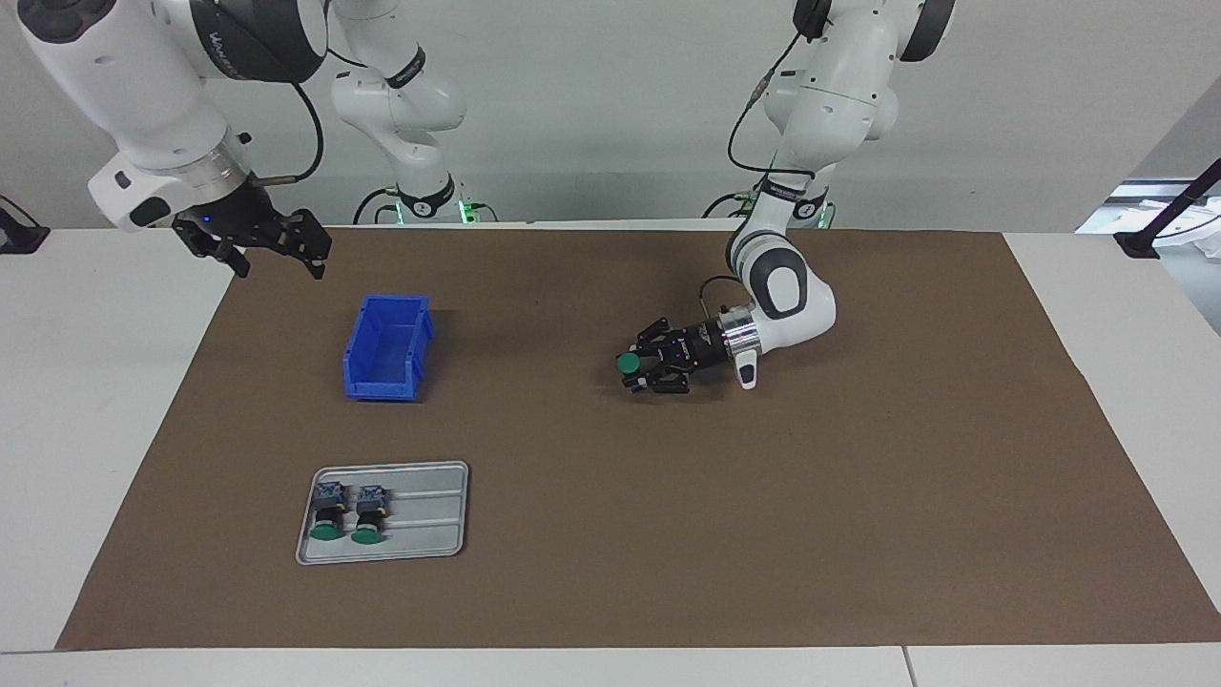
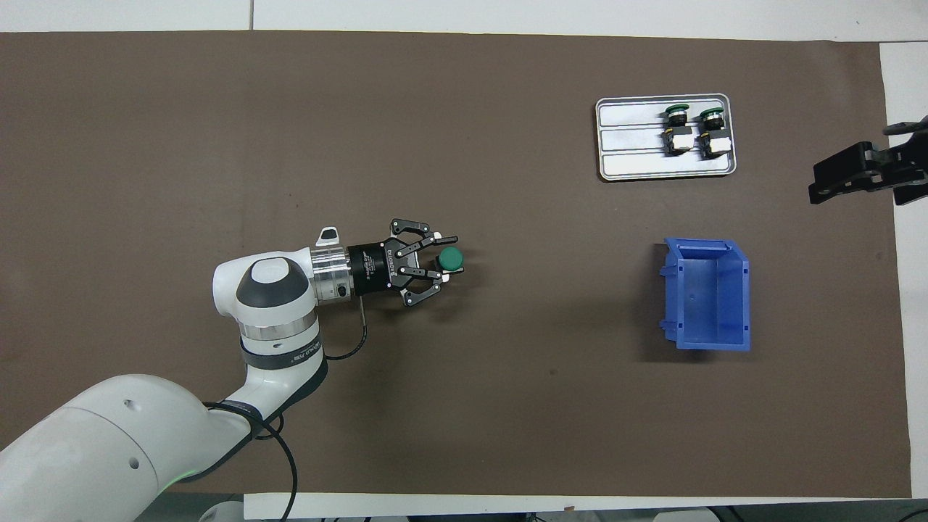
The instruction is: Place and press button with both arms
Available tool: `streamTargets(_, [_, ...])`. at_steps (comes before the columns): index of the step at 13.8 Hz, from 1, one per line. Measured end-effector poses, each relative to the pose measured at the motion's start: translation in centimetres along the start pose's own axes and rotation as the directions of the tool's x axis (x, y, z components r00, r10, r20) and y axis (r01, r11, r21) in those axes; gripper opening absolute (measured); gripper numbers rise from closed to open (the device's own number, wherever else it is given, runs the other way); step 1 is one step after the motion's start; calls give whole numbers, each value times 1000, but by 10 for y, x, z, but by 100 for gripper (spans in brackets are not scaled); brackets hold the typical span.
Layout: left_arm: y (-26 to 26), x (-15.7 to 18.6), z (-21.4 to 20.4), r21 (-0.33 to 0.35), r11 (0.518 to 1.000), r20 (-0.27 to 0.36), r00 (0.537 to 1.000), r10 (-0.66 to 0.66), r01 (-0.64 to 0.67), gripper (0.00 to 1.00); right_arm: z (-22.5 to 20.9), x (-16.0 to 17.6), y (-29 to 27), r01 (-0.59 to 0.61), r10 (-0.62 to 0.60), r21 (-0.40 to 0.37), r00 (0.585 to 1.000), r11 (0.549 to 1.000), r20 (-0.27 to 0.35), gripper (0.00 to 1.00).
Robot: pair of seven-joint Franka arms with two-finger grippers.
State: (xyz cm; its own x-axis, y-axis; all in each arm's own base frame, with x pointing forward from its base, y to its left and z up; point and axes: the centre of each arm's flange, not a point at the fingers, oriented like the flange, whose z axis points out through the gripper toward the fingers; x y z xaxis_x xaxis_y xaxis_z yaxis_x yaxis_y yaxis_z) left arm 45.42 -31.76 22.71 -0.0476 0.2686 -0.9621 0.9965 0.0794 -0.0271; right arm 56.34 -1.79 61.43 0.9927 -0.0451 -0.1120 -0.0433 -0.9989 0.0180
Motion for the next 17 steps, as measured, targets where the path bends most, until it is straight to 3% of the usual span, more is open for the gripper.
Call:
streamTargets(3, [0,-1,-1,-4,1000,-4,1000,3,-3,95,0,0,0,0,0,0,1000,1000,0,98])
streamTargets(4, [1,-2,-1,-6,1000,-7,1000,5,-5,100,0,0,0,0,0,0,1000,1000,0,98])
streamTargets(15, [-12,-28,9,-5,1000,-38,999,31,-31,100,0,0,0,0,0,0,1000,1000,0,98])
streamTargets(17, [-12,-40,4,-35,999,-69,997,39,-41,100,0,0,0,0,0,0,1000,1000,0,98])
